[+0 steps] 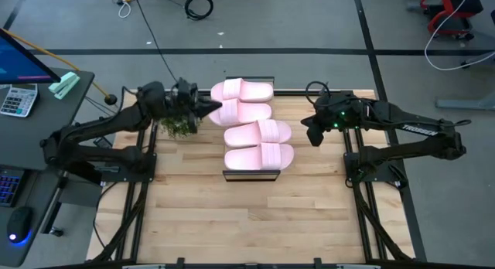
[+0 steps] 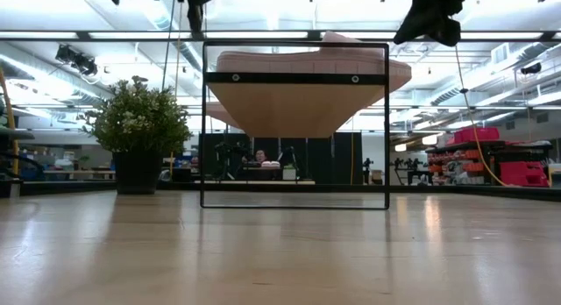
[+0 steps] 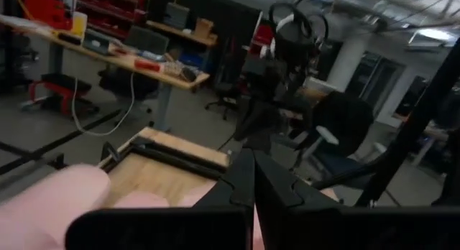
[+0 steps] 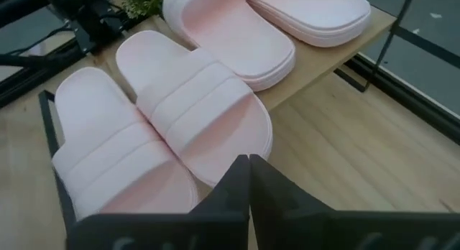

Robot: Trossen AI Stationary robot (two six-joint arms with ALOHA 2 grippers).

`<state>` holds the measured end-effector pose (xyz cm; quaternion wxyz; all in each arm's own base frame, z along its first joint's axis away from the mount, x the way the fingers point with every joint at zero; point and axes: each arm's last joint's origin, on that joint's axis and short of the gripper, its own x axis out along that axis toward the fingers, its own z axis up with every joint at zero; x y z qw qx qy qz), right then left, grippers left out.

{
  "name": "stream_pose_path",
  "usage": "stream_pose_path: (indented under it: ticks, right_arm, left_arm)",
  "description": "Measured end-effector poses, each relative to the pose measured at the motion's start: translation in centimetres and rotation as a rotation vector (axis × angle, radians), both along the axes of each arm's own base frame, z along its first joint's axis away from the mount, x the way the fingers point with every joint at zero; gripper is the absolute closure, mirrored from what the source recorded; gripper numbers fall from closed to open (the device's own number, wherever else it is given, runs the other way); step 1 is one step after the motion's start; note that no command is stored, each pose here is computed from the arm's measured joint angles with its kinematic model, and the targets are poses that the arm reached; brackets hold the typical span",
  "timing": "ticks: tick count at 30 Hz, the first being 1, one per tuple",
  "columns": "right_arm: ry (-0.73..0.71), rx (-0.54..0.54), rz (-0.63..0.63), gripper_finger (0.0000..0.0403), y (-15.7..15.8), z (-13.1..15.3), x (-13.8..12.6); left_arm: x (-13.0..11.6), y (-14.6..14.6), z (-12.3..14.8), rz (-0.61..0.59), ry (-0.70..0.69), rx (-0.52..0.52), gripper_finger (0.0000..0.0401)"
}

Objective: Pick and place slides into the shelf
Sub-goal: Return to Home Position

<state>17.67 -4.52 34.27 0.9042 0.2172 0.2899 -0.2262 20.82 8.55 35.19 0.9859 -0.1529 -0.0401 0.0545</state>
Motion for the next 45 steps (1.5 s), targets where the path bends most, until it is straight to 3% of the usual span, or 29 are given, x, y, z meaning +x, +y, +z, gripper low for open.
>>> stream_pose_path:
  ticks: [4,9,12,17,22,26,37,45]
  right_arm:
    - [0.001,-0.004,0.026,0.0399,0.0,0.0,0.0]
    - [0.005,0.001,0.053,0.0400,0.1,-0.1,0.2]
    - [0.011,0.017,0.071,0.0401,0.1,-0.3,0.5]
    - [0.013,0.047,0.103,0.0401,-0.1,-0.7,1.6]
    - [0.022,0.054,0.103,0.0402,-0.1,-1.0,2.0]
    - [0.017,0.071,0.084,0.0402,-0.3,-1.0,2.0]
    - [-0.001,0.128,0.033,0.0403,-0.3,-1.0,2.0]
    - [0.000,0.137,0.027,0.0403,-0.3,-1.0,2.0]
  left_arm:
    - [0.6,-2.6,-0.2,0.028,0.038,0.001,0.0397]
    - [0.4,-5.1,0.6,0.077,-0.017,0.025,0.0397]
    - [-0.8,-6.2,1.8,0.092,-0.079,0.070,0.0397]
    - [-5.1,-6.4,2.5,0.151,-0.184,0.136,0.0398]
    - [-8.5,-6.4,0.5,0.207,-0.232,0.113,0.0399]
    - [-9.9,-6.5,-1.9,0.236,-0.242,0.075,0.0399]
    - [-9.8,-6.6,-7.7,0.217,-0.327,-0.012,0.0400]
    - [-10.1,-7.0,-9.3,0.197,-0.371,-0.030,0.0400]
